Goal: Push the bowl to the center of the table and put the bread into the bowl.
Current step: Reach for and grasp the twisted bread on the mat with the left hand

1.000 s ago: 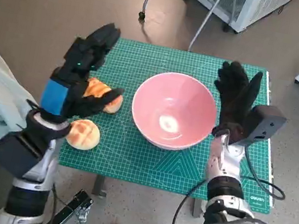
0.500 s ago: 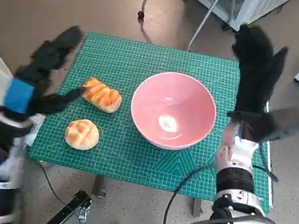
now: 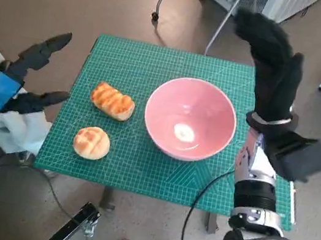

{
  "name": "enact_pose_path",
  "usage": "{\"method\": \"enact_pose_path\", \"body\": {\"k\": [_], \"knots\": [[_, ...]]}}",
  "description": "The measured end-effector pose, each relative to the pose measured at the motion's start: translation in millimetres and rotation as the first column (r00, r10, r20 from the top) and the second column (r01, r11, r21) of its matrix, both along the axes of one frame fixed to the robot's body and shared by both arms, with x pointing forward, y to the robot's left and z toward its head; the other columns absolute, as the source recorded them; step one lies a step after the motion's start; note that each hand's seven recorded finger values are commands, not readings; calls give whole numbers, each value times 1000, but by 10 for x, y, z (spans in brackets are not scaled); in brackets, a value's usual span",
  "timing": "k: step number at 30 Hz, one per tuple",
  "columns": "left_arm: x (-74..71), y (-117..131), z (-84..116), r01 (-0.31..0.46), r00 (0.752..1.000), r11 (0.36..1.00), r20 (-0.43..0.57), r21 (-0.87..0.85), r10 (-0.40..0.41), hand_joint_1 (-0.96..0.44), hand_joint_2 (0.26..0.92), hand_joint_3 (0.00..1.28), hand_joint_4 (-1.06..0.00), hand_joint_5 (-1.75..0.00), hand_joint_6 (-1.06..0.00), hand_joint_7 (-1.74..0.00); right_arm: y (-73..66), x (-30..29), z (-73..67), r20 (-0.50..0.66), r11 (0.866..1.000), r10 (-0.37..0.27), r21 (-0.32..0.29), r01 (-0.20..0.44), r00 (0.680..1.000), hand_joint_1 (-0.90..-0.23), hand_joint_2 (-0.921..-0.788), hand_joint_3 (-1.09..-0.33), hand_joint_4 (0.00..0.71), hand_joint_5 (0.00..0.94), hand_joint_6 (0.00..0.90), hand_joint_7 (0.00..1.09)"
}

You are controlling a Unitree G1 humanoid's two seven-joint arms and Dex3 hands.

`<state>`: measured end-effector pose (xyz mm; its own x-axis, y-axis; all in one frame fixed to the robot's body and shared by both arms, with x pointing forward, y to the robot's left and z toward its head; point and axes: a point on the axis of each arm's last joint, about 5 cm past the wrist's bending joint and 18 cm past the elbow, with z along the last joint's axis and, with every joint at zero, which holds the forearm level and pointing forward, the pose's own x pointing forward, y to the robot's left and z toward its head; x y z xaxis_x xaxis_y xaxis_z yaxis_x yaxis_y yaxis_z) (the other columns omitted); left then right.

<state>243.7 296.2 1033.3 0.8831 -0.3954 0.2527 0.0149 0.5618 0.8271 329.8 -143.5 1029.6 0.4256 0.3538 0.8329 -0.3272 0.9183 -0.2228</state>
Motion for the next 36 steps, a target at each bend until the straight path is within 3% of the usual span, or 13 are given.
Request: {"method": "enact_pose_path", "body": {"k": [7, 17, 27, 36], "knots": [[151, -83, 103, 35, 995, 991, -102, 127, -22, -104, 818, 1, -173, 0, -294, 0, 9, -75, 58, 69, 999, 32, -21, -31, 997, -669, -921, -806, 305, 6, -1, 918], [460, -270, 99, 61, 974, 960, -225, 274, 2, -49, 811, 0, -164, 0, -294, 0, 25, -164, 85, 122, 998, 51, -39, -47, 991, -657, -921, -804, 303, 6, -1, 929], [762, -535, -122, 50, 944, 927, -322, 372, 78, -102, 813, 1, -161, 0, -296, -1, 10, -178, 81, 128, 998, 60, -25, -57, 990, -653, -921, -799, 320, 17, -1, 925], [946, -744, -329, 43, 917, 869, -365, 493, 162, -117, 815, 2, -169, -5, -297, -1, -24, -181, 59, 121, 998, 54, -31, -51, 991, -650, -921, -791, 322, 20, -1, 922]]}}
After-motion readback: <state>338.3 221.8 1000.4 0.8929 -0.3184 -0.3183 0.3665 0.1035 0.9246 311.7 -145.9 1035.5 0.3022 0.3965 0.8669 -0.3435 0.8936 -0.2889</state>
